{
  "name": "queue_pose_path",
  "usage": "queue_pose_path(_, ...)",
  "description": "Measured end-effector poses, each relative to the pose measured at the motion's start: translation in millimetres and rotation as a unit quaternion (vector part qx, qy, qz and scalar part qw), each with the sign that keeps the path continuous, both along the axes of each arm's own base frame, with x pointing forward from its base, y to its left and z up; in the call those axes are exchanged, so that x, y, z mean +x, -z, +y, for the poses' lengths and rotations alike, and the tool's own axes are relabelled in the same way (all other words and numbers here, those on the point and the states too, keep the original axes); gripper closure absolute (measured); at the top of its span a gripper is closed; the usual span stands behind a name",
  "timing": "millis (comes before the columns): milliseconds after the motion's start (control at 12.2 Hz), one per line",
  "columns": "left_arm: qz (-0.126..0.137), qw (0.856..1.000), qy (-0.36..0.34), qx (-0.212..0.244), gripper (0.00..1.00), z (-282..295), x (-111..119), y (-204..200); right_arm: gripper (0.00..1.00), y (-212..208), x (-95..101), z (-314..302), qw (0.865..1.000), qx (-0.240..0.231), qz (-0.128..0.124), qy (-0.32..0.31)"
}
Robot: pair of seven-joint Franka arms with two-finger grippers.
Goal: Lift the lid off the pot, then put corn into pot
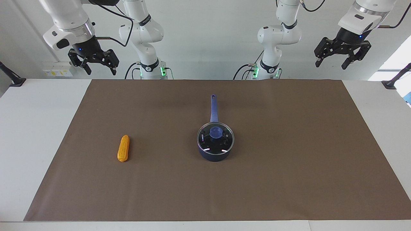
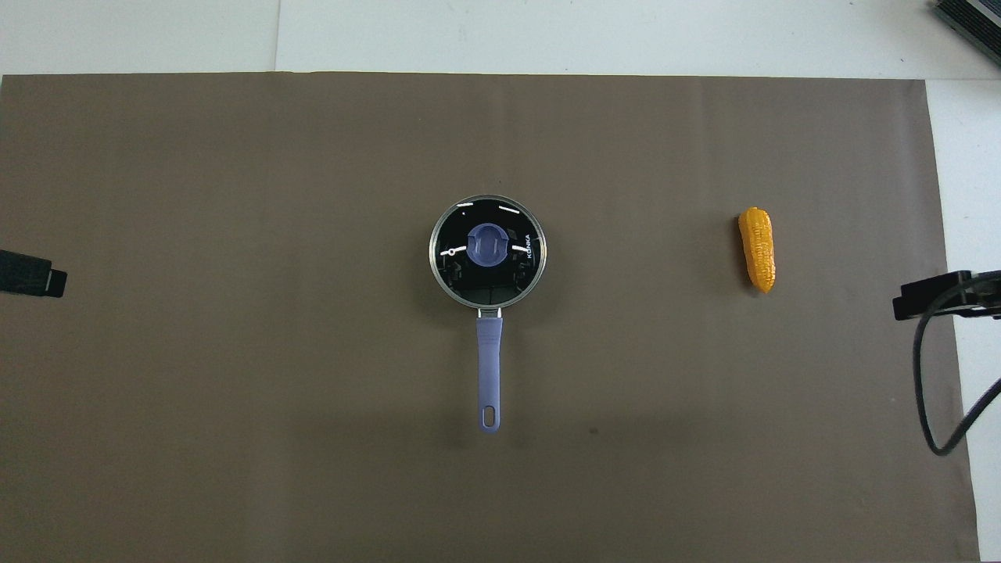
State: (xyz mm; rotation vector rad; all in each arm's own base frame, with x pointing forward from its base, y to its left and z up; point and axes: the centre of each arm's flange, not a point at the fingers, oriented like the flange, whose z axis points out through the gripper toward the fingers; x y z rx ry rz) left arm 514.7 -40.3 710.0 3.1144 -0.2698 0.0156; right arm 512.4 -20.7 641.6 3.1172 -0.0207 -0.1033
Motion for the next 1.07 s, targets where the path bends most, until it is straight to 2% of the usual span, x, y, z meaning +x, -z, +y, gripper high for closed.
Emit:
queue_pose_path(247, 0.003, 1.000, 0.001, 0.000, 0.00, -0.5, -0.1, 1.7, 0.00, 20.1, 13.6, 3.3, 0.999, -0.001, -0.035, -0.008)
queue_pose_path(411, 0.004, 1.000, 0.001, 0.000, 0.00, -1.1, -0.3, 2.1, 0.00, 43.2, 27.4, 14.3, 0.999, -0.002, -0.042, -0.023)
queue_pose_path(576, 0.004, 1.000, 0.002, 0.000, 0.00, -2.4, -0.4, 2.2, 0.00, 96.5, 64.4, 33.8, 0.998, -0.005, -0.055, -0.040)
queue_pose_path(741, 0.003, 1.000, 0.008, 0.001, 0.00, -8.7, -0.7, 2.0, 0.00, 169.7, 103.4, 47.1, 0.997, -0.009, -0.057, -0.049)
queue_pose_path(905, -0.010, 1.000, 0.018, -0.002, 0.00, -20.2, 1.1, 0.0, 0.00, 228.4, 126.6, 47.9, 0.997, -0.013, -0.058, -0.048)
queue_pose_path(1070, -0.028, 1.000, 0.012, -0.006, 0.00, -51.7, 4.6, 1.2, 0.00, 263.6, 141.6, 37.0, 0.996, -0.016, -0.076, -0.041)
